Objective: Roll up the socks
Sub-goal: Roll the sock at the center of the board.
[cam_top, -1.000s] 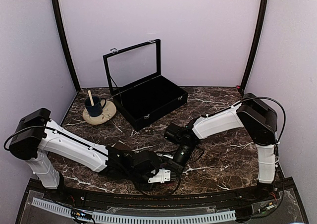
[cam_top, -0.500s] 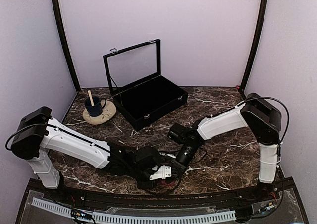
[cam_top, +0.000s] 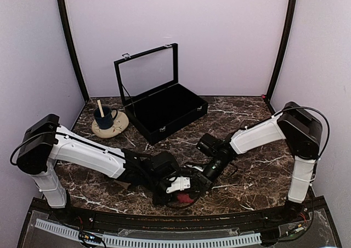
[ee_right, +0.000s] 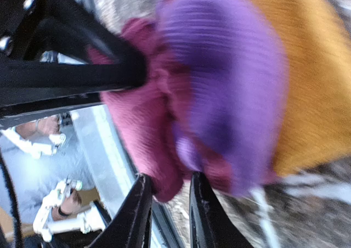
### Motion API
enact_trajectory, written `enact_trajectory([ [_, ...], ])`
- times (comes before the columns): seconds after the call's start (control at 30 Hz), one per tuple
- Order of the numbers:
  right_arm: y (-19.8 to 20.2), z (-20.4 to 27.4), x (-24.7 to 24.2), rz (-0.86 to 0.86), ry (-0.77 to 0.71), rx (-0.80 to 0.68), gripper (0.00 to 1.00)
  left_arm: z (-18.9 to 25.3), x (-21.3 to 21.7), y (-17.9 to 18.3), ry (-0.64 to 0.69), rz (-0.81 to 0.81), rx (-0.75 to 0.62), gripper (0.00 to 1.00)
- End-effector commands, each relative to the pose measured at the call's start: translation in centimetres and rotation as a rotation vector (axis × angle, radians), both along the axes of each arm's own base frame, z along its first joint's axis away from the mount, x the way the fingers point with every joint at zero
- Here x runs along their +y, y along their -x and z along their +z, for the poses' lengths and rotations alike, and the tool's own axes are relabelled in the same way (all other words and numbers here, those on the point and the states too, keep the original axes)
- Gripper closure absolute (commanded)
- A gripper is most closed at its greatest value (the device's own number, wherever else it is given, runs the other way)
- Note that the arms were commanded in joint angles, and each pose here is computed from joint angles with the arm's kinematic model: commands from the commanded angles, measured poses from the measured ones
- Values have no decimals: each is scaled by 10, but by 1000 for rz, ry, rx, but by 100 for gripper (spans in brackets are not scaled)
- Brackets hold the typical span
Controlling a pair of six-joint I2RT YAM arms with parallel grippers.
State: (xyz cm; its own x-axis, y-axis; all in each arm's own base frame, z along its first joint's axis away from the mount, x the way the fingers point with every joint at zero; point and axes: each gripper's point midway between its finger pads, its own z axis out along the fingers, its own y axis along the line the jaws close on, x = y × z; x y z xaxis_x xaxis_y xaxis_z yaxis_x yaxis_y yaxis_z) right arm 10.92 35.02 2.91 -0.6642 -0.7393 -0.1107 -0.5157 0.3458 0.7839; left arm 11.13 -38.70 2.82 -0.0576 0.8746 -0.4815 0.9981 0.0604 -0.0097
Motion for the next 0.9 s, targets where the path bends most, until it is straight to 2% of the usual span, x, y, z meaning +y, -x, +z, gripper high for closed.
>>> enact_trajectory([
  [0.0,-23,-8,-12,-101,51,-68,77,-22,28,21,-134,-12,145,100],
  [0.2,-37,-4,-18,-183,44,-92,76,-23,28,31,-156,-35,248,100],
  [0.4,-50,-3,-24,-263,53,-176,75,-22,29,32,-165,-25,336,100],
  [0.87,-84,13,-66,-526,77,-563,76,-24,28,25,-165,45,578,100],
])
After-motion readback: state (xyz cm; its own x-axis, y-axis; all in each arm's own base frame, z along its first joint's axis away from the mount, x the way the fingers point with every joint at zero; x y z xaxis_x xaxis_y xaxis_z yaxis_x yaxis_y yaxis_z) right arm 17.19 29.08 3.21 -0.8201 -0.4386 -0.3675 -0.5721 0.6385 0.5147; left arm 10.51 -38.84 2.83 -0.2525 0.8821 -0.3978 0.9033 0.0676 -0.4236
